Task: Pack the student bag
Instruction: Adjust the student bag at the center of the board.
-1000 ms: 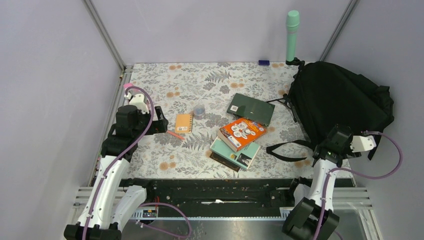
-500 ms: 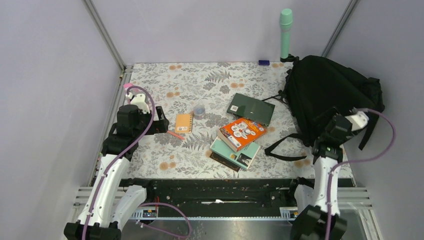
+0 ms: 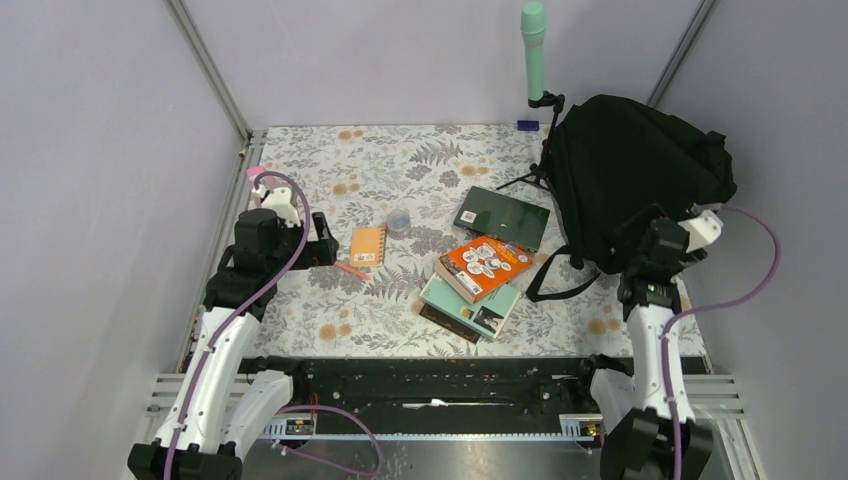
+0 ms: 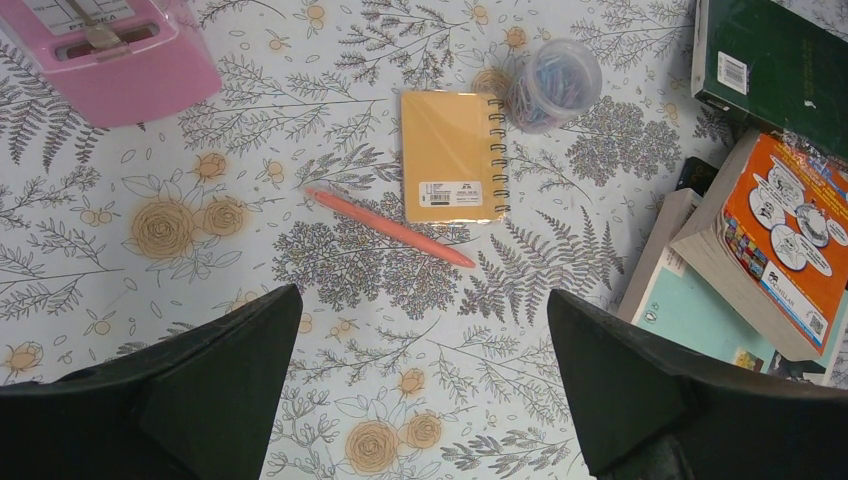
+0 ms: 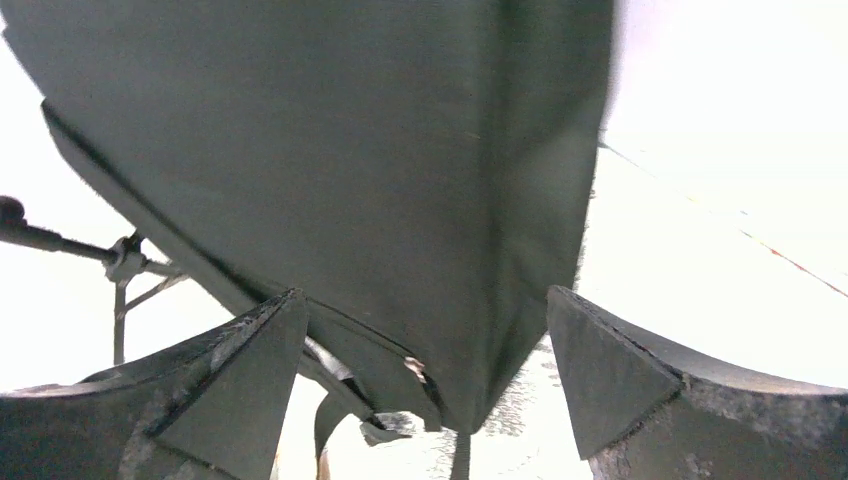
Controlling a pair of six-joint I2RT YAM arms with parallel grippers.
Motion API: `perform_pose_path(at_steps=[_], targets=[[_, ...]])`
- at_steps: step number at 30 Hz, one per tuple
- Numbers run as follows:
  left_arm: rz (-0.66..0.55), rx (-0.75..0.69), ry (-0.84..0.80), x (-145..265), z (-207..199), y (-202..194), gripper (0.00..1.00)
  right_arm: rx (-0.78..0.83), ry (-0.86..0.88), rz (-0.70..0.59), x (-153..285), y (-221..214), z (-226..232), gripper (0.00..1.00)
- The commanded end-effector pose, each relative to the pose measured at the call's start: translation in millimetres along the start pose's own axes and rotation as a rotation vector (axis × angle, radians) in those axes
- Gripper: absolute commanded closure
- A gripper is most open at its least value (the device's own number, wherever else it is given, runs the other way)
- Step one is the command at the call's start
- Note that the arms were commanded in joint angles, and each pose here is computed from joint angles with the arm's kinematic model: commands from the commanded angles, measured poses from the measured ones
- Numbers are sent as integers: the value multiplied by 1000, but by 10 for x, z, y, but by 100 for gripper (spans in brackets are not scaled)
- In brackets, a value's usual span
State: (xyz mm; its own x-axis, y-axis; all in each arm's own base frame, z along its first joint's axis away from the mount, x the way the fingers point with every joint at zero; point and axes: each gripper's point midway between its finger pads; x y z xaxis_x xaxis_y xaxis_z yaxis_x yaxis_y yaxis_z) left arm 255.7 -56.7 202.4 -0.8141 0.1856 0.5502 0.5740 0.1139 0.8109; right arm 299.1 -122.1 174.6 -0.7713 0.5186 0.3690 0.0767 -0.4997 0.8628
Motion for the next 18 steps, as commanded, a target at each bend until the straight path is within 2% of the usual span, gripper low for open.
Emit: perform_pose_path(at_steps=[1, 4, 9, 13, 15, 18], targets=[[-41, -19, -35, -20, -67, 116, 1, -90, -227, -142, 241, 137, -494, 4], [-37, -19, -39, -27, -76, 109, 1, -113, -286, -221, 436, 220, -682, 3], [-35, -19, -46, -29, -92, 104, 1, -121, -223, -300, 695, 393, -659, 4], [-33, -20, -49, -31, -99, 99, 1, -107, -34, -311, 768, 527, -315, 7], [-32, -21, -53, -31, -107, 97, 1, -76, 89, -282, 709, 564, -35, 5], [-33, -23, -57, -26, -115, 99, 1, -24, 215, -129, 519, 467, 353, 7]])
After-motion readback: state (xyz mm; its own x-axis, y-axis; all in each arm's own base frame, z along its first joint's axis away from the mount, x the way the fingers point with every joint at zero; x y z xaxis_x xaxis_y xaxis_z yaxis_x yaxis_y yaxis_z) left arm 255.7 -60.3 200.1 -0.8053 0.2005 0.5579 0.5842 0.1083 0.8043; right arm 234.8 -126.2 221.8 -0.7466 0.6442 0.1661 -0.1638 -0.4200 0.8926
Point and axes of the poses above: each gripper's point midway between its finger pads, its own x axis back along the fingers, its own z axis along the line the jaws close on, y = z × x, and after that the axes turned 2 degrees about -x, right-handed
